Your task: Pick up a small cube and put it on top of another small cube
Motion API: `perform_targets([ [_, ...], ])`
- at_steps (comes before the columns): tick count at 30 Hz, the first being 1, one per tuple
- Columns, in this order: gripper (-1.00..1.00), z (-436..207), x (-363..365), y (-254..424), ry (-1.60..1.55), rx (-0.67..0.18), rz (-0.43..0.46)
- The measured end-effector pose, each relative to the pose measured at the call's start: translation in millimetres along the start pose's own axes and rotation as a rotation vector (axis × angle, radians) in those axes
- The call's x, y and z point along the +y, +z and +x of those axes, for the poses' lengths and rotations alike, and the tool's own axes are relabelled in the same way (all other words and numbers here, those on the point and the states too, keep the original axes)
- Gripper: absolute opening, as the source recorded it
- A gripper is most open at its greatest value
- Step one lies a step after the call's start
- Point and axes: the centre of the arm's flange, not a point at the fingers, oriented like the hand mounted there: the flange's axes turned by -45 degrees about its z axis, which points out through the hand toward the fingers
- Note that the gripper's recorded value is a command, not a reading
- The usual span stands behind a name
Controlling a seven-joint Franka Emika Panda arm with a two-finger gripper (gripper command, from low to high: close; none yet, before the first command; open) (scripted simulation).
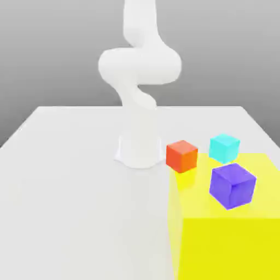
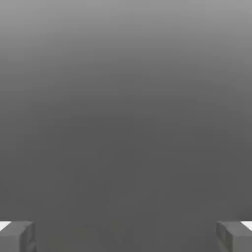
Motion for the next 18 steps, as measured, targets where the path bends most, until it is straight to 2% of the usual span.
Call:
perform_targets([
  [3,0.0,3.9,17.1,37.6,-0.075,-0.094,0.02],
  [8,0.0,-14.5,-40.7,107.9,-0.305,-0.28,0.15],
  [13,0.0,-50.9,-102.9,171.9,-0.525,-0.45,0.339],
  [18,0.0,-100.4,-161.7,223.2,-0.718,-0.589,0.579],
])
